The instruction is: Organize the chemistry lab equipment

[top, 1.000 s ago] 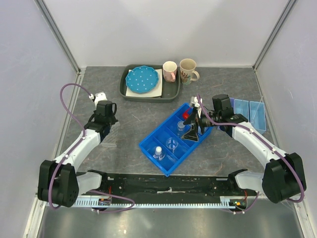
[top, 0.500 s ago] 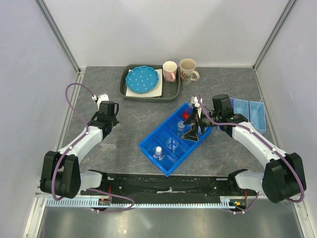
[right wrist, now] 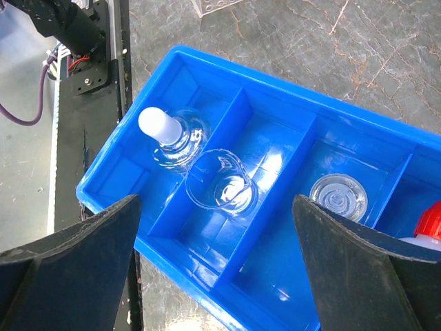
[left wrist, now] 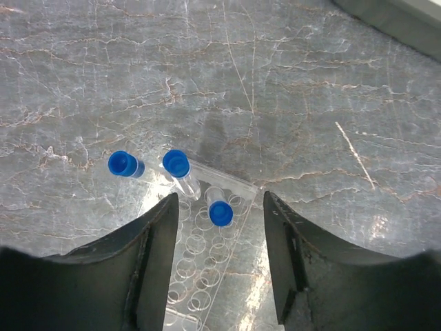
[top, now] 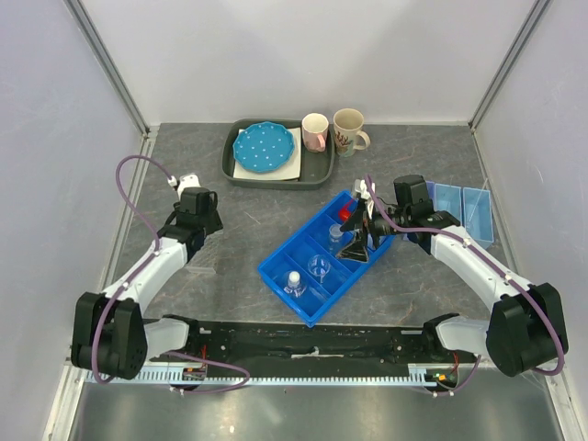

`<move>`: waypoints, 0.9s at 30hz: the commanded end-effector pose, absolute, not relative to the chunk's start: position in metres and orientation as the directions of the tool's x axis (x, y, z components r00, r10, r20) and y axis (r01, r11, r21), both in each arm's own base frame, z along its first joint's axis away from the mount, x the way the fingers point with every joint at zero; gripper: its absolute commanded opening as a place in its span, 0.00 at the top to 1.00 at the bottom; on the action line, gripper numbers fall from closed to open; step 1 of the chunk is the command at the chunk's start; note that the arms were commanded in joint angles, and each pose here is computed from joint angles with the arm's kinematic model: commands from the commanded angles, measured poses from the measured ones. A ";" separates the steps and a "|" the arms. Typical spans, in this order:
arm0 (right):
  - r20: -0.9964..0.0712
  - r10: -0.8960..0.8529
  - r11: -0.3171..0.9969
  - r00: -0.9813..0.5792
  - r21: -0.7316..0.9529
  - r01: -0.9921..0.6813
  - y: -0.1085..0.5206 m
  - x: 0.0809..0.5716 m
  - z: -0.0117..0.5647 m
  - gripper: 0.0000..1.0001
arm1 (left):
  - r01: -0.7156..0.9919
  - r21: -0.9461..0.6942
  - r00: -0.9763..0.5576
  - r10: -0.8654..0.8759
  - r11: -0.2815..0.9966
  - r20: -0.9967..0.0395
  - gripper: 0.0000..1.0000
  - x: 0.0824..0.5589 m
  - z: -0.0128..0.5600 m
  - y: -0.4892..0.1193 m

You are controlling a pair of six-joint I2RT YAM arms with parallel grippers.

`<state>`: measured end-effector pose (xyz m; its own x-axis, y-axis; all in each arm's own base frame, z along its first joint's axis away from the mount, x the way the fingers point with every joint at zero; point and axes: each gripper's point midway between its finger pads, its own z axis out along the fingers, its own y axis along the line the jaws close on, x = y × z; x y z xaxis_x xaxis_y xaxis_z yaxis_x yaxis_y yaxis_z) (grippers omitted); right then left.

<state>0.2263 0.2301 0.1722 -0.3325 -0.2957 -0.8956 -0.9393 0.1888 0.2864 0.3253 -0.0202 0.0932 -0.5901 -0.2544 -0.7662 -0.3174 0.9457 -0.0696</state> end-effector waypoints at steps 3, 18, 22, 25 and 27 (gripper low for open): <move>-0.931 -0.285 0.184 -0.227 0.179 -0.966 0.230 0.238 0.195 0.02 | -0.280 -0.169 -0.500 -0.294 0.945 -0.814 0.34 0.329 0.153 -0.028; -0.944 -0.239 0.869 -0.227 -0.103 -0.484 0.083 0.335 0.292 0.02 | 0.303 -0.513 -0.397 -0.383 0.803 -0.834 0.00 0.234 0.356 -0.108; -0.969 -0.120 0.958 -0.214 -0.057 -0.280 0.053 0.328 0.332 0.02 | 0.357 -0.511 -0.393 -0.370 0.782 -0.842 0.00 0.211 0.374 -0.113; -0.983 -0.020 0.988 -0.180 0.008 -0.152 0.037 0.315 0.361 0.02 | 0.382 -0.505 -0.362 -0.378 0.774 -0.852 0.00 0.198 0.387 -0.113; -0.989 0.018 0.995 -0.149 0.032 -0.095 0.029 0.307 0.382 0.02 | 0.392 -0.490 -0.337 -0.374 0.778 -0.864 0.00 0.189 0.394 -0.111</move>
